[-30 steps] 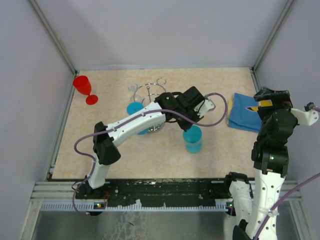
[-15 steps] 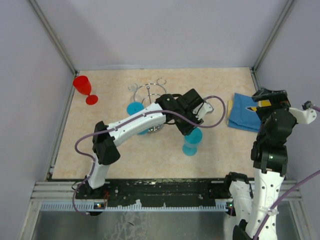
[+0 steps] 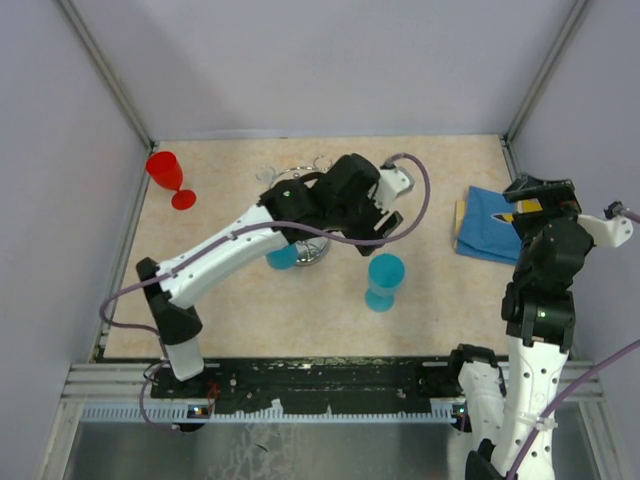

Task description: Take the wine glass off the wine glass rack

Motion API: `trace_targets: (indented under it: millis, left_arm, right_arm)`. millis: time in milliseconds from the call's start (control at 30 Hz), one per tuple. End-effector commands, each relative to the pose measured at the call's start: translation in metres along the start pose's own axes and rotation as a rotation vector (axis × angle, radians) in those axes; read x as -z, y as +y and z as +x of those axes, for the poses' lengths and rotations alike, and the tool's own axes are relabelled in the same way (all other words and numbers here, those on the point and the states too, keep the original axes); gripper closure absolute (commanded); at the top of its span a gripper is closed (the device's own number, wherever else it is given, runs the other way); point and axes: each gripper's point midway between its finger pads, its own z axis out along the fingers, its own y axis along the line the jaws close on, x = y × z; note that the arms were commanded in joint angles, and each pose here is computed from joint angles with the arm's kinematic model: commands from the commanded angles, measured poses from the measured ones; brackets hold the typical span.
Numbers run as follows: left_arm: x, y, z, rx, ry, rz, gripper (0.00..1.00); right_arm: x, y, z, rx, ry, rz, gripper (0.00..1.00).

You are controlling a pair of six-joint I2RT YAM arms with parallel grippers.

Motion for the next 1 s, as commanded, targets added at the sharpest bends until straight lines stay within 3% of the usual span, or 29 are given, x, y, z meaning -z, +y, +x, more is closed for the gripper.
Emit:
trace_targets:
  millis: [0, 100, 233, 400, 533, 667, 767, 867, 967]
  left_arm:
    - [0.063, 0.023, -0.045, 0.081, -0.246, -0.136, 0.26]
    - [0.105, 0.050, -0.044, 0.175, -0.316, -0.287, 0.36]
    - [0.147, 0.070, -0.011, 0.321, -0.366, -0.405, 0.43]
    - [0.211, 0.097, 0.027, 0.552, -0.654, -0.519, 0.49]
    - [0.239, 0.121, 0.058, 0.667, -0.799, -0.651, 0.55]
    - [0.245, 0.132, 0.065, 0.688, -0.842, -0.723, 0.57]
    - [0.228, 0.143, 0.068, 0.694, -0.777, -0.764, 0.58]
    - [0.209, 0.162, 0.077, 0.771, -0.720, -0.705, 0.57]
    - [0.215, 0.185, 0.084, 0.826, -0.767, -0.681, 0.58]
  right_arm:
    - [-0.005, 0.009, -0.005, 0.009, -0.023, -0.042, 0.01]
    - [-0.007, 0.012, -0.001, 0.008, -0.011, -0.060, 0.01]
    - [-0.010, 0.013, 0.004, 0.007, 0.006, -0.072, 0.01]
    - [-0.015, 0.018, 0.015, -0.005, 0.041, -0.108, 0.02]
    - [-0.016, 0.021, 0.021, -0.022, 0.065, -0.128, 0.03]
    - [-0.015, 0.025, 0.023, -0.030, 0.080, -0.148, 0.03]
    - [-0.014, 0.028, 0.025, -0.038, 0.094, -0.161, 0.03]
    - [-0.012, 0.030, 0.026, -0.040, 0.100, -0.170, 0.03]
    - [-0.010, 0.030, 0.024, -0.030, 0.096, -0.171, 0.03]
